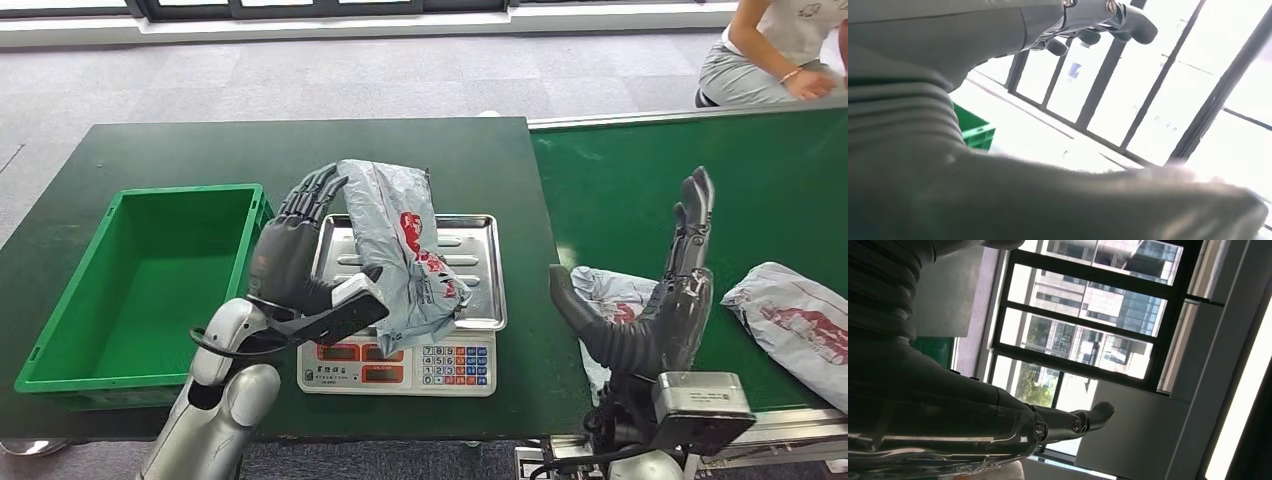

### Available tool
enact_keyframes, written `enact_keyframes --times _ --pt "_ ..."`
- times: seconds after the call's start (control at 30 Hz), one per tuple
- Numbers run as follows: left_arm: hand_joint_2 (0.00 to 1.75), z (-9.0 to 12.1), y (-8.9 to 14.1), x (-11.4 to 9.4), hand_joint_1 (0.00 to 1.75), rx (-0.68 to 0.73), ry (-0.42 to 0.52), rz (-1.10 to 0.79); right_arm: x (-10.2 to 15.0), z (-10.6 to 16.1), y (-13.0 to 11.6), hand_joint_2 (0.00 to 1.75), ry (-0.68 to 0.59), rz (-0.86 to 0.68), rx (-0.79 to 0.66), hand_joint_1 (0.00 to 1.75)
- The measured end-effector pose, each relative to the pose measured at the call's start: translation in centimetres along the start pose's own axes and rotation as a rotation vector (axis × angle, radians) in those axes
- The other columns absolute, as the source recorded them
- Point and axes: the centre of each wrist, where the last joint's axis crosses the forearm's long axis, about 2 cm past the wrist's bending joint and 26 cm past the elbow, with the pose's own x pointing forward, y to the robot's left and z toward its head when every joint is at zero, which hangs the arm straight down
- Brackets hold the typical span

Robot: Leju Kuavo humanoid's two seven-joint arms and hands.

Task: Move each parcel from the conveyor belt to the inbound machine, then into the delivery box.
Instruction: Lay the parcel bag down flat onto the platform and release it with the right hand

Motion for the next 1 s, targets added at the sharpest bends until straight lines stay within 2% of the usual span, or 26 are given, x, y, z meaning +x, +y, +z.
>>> enact_keyframes --times 0.1,0.23,0.37,0.5,0.73,1.0 --pt "0.00 -2.4 0.7 -0.7 0.00 -0.078 -0.024 -0.067 -0.3 -0.3 -0.9 1.75 -0.006 0.009 -0.015 0.00" --pt "0.00 -5.0 1.1 -1.0 0.00 -0.220 -0.050 -0.114 -0.6 -0.5 -1.5 1.75 -0.005 0.002 -0.038 0.00" --pt "1.75 -6.7 1.3 -0.9 0.00 -0.280 -0.065 -0.154 -0.8 -0.7 -1.8 1.75 -0.010 0.002 -0.050 0.00" --pt "1.75 -8.1 1.3 -0.3 0.00 -0.326 -0.085 -0.154 -0.9 -0.6 -1.9 1.75 -0.015 -0.007 -0.061 0.00" --pt "1.75 -10.3 0.8 1.9 0.00 -0.387 -0.123 -0.140 -0.9 -0.6 -1.8 1.75 -0.011 -0.018 -0.054 0.00" --pt "1.75 -10.9 -0.5 3.1 0.00 -0.436 -0.134 -0.154 -0.9 -0.8 -1.6 1.75 -0.005 -0.021 -0.049 0.00"
